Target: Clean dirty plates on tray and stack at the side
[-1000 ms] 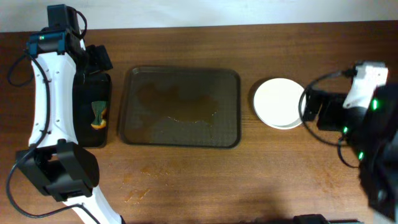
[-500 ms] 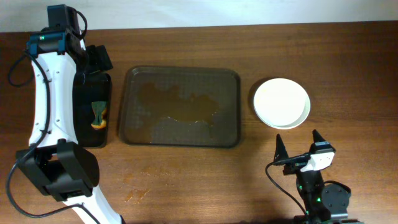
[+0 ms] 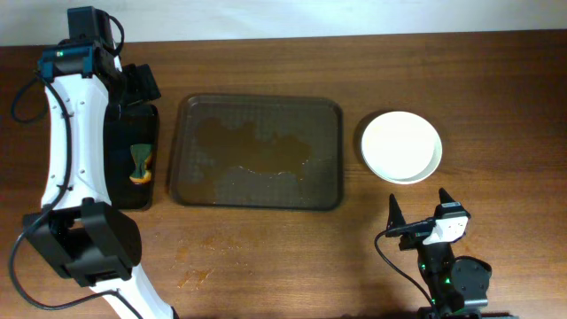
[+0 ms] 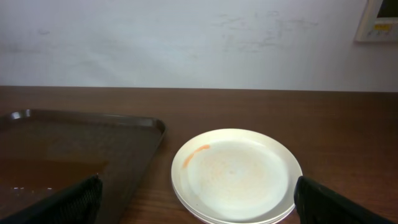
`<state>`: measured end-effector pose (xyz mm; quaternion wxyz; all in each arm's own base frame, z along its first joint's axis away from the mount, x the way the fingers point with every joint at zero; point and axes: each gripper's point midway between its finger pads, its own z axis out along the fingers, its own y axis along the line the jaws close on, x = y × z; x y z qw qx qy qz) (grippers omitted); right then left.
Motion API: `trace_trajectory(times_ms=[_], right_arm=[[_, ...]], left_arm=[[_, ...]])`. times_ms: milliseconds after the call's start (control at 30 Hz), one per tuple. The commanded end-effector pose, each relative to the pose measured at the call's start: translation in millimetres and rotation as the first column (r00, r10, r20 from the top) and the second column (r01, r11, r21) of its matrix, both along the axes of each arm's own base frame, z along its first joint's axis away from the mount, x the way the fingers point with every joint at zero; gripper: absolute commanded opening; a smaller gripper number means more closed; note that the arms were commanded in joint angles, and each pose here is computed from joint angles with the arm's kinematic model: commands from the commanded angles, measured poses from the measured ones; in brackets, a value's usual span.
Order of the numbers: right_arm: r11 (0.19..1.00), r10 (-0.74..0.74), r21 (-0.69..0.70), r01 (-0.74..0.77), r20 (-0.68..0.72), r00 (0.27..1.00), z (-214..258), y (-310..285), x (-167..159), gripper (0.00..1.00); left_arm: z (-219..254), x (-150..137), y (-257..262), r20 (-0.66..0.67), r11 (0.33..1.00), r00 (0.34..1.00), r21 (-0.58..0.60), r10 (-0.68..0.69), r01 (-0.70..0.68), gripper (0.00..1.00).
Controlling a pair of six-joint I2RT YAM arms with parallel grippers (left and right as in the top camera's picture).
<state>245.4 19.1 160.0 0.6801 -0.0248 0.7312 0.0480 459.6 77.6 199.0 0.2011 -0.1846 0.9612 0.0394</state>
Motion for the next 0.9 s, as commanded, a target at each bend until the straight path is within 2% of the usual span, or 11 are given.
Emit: trace_trajectory(times_ms=[0,300,400,467,533,600,767,867], right_arm=[[1.0,-0.019,0.009,0.019,0.001,1.0,-2.0,-3.5,0.2,0.98],[1.0,-0.019,0.009,0.019,0.001,1.0,-2.0,-3.5,0.2,0.98],[1.0,-0.019,0.009,0.019,0.001,1.0,-2.0,-3.5,0.2,0.98],[1.0,-0.019,0.009,0.019,0.001,1.0,-2.0,-3.5,0.2,0.98],[1.0,-0.019,0.009,0.019,0.001,1.0,-2.0,-3.5,0.2,0.98],[1.0,-0.019,0.009,0.019,0.001,1.0,-2.0,-3.5,0.2,0.98],[1.0,-0.019,0.009,0.019,0.001,1.0,-2.0,-3.5,0.2,0.98],[1.0,-0.019,0.009,0.019,0.001,1.0,-2.0,-3.5,0.2,0.98]], left_arm=[[4.8,0.6,0.4,0.015,1.0,1.0,-0.009,0.01,-0.01,0.99],[9.2,-1.6,3.4,0.02,1.0,1.0,0.008,0.017,-0.017,0.99],[49.1,-7.1,5.2,0.125,0.999,0.992,0.036,-0.001,-0.003,0.99],[80.3,-8.6,-1.2,0.231,0.989,0.965,0.098,-0.129,0.109,0.99],[99.9,-26.8,-4.8,0.306,0.971,0.928,0.17,-0.214,0.168,0.99],[104.6,-49.2,-1.2,0.373,0.968,0.902,0.203,-0.215,0.147,0.99],[67.0,-121.5,-10.8,0.5,0.951,0.823,0.272,-0.269,0.145,0.99],[51.3,-154.6,-21.7,0.6,0.923,0.725,0.361,-0.337,0.131,0.99]])
